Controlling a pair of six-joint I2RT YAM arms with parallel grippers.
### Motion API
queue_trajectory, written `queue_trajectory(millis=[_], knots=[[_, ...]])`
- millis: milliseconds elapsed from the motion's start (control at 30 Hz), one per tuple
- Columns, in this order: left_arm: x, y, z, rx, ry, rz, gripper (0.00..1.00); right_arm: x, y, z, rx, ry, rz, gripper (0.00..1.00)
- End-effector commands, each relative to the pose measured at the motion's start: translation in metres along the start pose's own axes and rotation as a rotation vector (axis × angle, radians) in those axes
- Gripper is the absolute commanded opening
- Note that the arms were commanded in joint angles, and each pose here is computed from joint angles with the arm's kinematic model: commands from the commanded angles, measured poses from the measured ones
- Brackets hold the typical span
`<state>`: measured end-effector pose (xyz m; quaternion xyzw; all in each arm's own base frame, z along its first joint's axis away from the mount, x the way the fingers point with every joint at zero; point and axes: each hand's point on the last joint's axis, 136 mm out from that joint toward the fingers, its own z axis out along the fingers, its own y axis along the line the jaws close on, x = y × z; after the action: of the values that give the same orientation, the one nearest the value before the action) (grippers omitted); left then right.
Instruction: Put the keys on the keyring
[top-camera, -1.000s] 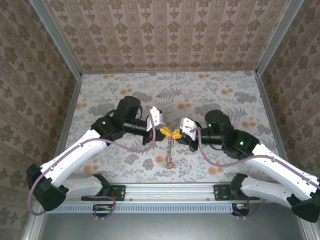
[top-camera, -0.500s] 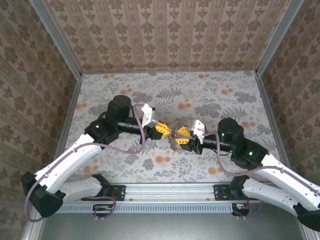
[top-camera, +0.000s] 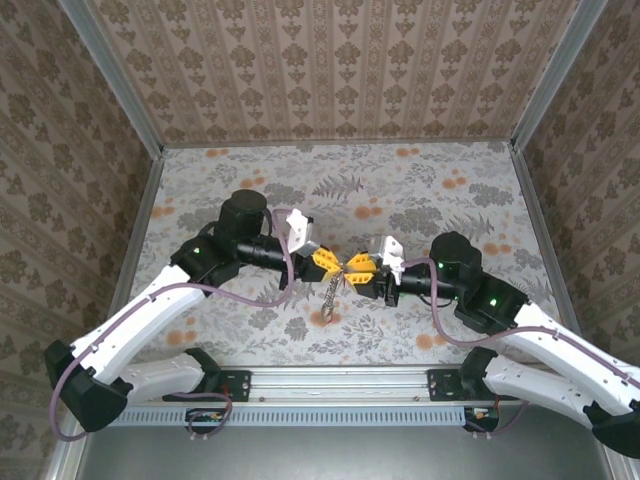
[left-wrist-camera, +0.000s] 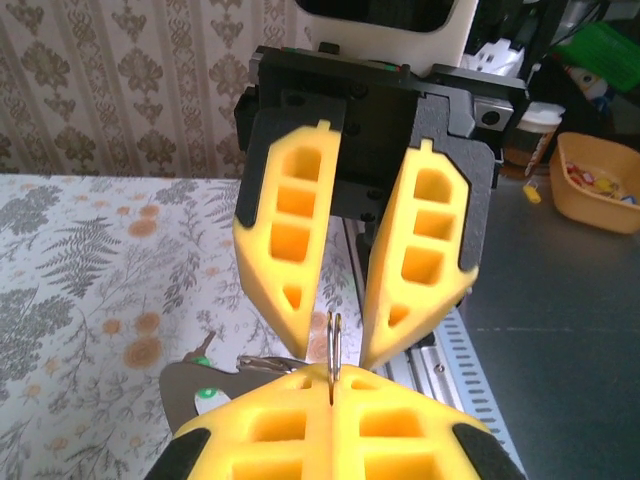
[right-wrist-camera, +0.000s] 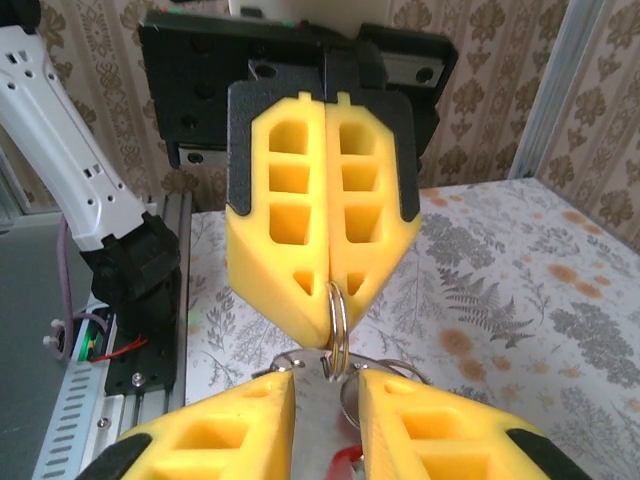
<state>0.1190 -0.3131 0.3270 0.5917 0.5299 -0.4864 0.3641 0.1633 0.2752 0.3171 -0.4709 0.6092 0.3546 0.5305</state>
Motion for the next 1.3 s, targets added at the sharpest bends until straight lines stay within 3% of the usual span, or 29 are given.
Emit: queue_trajectory(millis=[0,167,267,367,800,1033,1267], knots=[[-0.003,-0.001,0.001,-0.009,0.039,0.044,0.0,-0.026,0.001,-0.001,-0.017,-0.061,-0.044,0.24],[-0.001,0.001,0.002,-0.023,0.067,0.047,0.0,-0.022,-0.001,0.004,-0.013,-0.035,-0.049,0.13],[0.005,0.003,0.004,-0.034,0.114,0.04,0.0,-0.02,-0.002,0.005,-0.009,-0.035,-0.046,0.11],[0.01,0.004,0.005,-0.042,0.157,0.04,0.0,-0.017,-0.003,0.007,-0.01,-0.017,-0.049,0.0],[0.008,0.001,0.003,-0.044,0.139,0.034,0.0,-0.024,-0.003,0.0,0.005,-0.059,-0.021,0.0],[0.015,0.001,0.002,-0.049,0.205,0.028,0.0,-0.007,-0.017,-0.004,0.095,0.033,-0.062,0.32],[0.019,0.004,0.004,-0.038,0.235,0.039,0.0,0.003,-0.02,0.004,0.086,0.097,-0.073,0.35]])
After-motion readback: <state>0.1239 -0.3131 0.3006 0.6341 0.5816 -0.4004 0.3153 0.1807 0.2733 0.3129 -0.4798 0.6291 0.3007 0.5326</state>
